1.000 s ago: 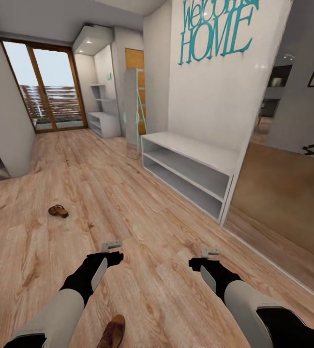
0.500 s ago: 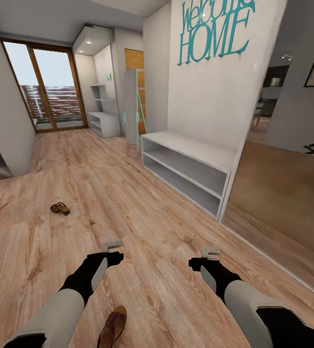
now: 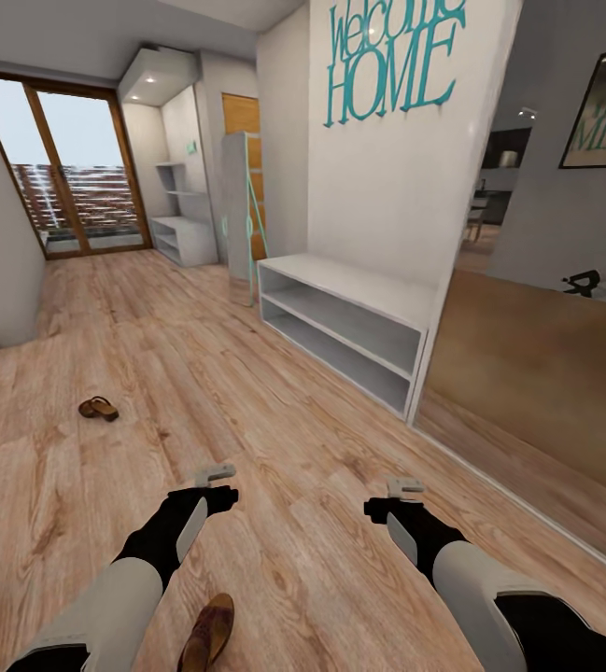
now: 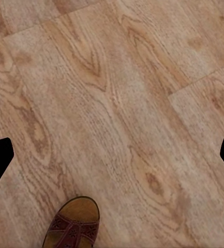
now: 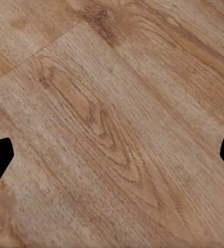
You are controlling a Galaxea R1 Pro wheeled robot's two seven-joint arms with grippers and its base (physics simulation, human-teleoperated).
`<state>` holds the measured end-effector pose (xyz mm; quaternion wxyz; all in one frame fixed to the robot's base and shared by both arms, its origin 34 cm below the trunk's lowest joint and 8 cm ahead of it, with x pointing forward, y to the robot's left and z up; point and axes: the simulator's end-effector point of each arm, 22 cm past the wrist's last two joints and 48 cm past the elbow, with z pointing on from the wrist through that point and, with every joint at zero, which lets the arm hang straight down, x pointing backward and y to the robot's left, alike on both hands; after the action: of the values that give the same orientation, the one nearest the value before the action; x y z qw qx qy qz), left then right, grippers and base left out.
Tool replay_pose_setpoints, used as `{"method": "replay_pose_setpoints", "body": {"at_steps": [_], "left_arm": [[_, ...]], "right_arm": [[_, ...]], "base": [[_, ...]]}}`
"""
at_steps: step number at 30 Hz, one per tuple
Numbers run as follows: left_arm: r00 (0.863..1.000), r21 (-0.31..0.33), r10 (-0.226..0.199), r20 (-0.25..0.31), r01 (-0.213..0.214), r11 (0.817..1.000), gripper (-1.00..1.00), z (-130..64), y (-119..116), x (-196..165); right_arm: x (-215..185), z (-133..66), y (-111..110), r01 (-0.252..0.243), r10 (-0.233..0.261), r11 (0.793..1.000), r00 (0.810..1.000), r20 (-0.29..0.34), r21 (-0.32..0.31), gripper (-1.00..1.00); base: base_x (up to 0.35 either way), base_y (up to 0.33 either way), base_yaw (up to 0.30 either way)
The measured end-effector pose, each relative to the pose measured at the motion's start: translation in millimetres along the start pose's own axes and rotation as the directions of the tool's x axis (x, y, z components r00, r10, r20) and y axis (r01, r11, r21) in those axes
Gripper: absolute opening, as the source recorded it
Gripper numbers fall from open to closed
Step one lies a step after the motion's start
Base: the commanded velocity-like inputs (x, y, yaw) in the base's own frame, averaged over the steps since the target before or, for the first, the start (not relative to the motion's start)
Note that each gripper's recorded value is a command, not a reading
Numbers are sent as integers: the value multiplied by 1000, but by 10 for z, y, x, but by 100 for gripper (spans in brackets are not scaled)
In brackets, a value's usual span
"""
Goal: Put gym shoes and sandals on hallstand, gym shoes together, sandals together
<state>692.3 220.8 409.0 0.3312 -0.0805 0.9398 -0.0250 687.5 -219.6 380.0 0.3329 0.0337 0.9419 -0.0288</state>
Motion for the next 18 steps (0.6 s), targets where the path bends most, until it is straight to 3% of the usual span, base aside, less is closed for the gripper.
{"method": "replay_pose_setpoints", "body": {"at_steps": [18], "left_arm": [[1000, 0, 0, -1, 0, 1000, 100, 1, 0, 3]], "right_arm": [[2, 1, -1, 0, 0, 1000, 1000, 0, 0, 100]], "base": [[0, 0, -10]]}}
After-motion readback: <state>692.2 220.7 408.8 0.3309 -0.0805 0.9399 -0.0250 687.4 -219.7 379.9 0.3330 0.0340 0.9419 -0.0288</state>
